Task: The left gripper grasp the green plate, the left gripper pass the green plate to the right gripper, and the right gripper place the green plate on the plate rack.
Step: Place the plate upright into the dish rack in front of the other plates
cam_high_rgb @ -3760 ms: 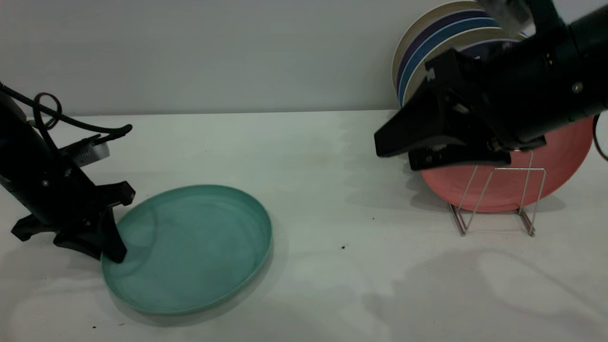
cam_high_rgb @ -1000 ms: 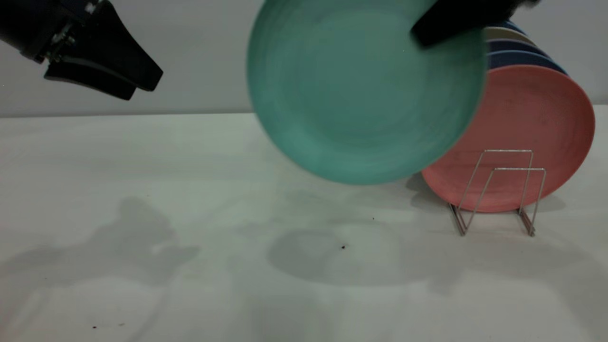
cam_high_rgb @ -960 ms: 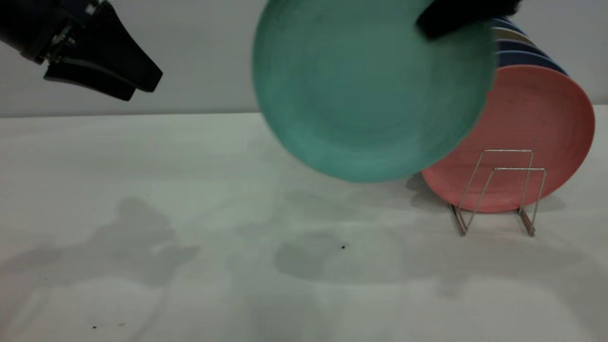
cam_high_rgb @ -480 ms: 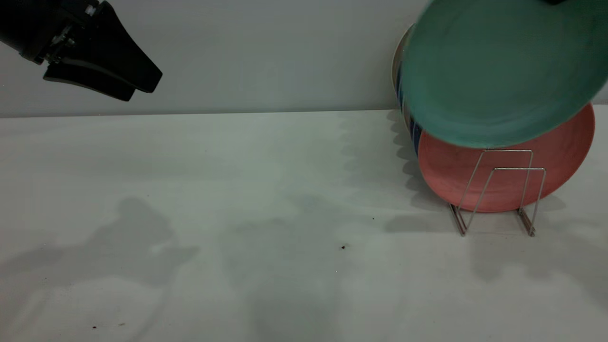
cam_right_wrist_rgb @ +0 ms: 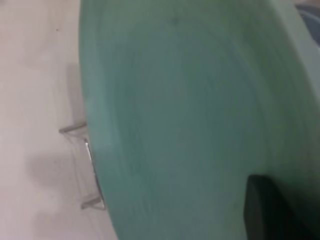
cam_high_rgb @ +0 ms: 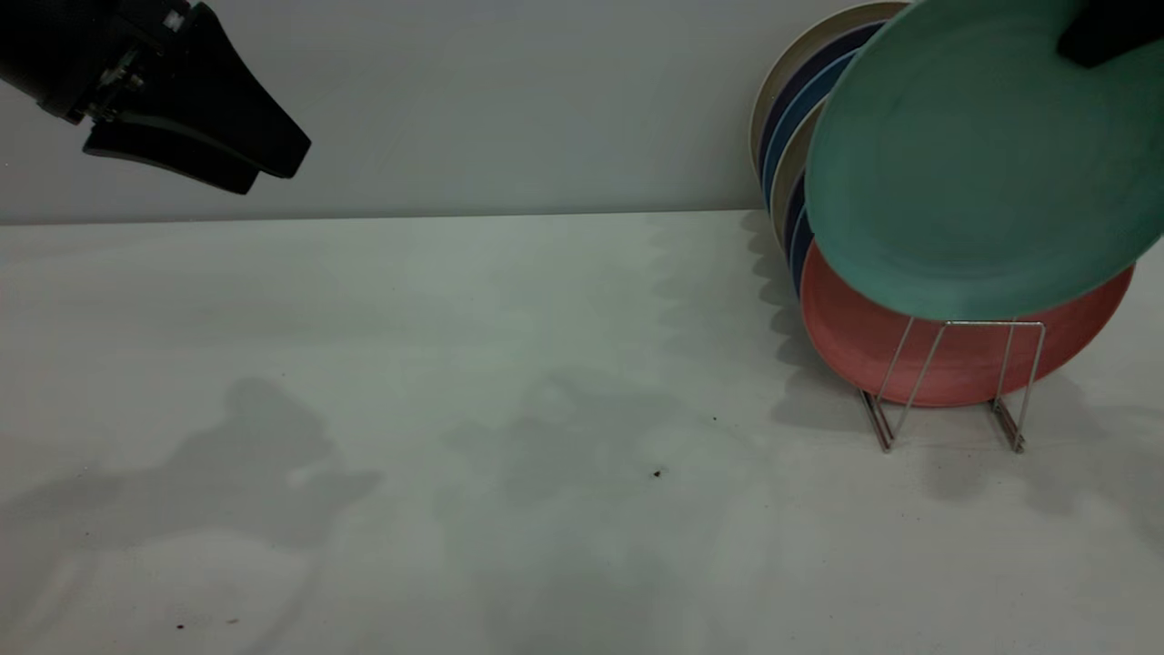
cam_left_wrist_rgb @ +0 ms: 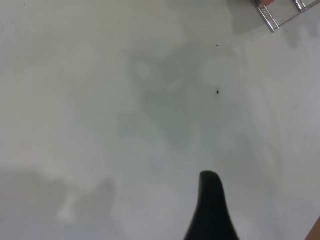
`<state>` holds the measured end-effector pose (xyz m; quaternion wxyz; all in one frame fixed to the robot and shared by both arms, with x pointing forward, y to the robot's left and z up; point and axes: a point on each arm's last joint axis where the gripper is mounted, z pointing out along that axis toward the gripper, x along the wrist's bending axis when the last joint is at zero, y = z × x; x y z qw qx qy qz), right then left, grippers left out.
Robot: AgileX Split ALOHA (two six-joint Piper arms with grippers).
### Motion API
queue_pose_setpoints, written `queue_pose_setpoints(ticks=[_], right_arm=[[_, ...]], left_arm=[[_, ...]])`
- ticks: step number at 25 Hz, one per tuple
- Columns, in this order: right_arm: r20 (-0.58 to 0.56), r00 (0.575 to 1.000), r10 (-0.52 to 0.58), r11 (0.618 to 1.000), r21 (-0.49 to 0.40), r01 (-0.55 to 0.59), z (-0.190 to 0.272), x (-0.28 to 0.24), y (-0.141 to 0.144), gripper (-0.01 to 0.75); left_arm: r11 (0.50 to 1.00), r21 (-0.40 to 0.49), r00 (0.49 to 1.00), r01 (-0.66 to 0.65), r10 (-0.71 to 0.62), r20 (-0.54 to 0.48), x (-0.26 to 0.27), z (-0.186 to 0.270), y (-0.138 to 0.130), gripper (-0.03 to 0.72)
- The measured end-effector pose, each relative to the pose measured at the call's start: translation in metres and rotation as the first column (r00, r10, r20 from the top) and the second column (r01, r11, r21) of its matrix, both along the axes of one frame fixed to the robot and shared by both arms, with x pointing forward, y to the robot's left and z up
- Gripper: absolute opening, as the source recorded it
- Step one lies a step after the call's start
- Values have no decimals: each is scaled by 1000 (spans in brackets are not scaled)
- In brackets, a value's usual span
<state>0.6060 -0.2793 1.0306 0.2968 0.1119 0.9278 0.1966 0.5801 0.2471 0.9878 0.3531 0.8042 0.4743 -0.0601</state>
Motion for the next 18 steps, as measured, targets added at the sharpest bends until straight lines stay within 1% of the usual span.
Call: queue_pose_setpoints(ticks=[7,12,14,16,18], right_arm=[[-22,999,-25,1000,13,25,-8,4,-1,87],[-40,998,-55,998,36,57,-11,5,-1,104],[-45,997,-63,997,43,65,-11,5,-1,132],[-48,997,-65,997,47,67,-11,4,0,188],[-55,997,-61,997,49,64,-11,4,0,263]], left_arm=[[1000,0,1000,-1,1,-1,0,0,0,579],[1000,0,1000,-1,1,-1,0,0,0,579],[1000,0,1000,-1,1,-1,0,0,0,579],[1000,1,1000,-1,1,0,0,0,0,579],[1000,1,1000,-1,1,0,0,0,0,579]])
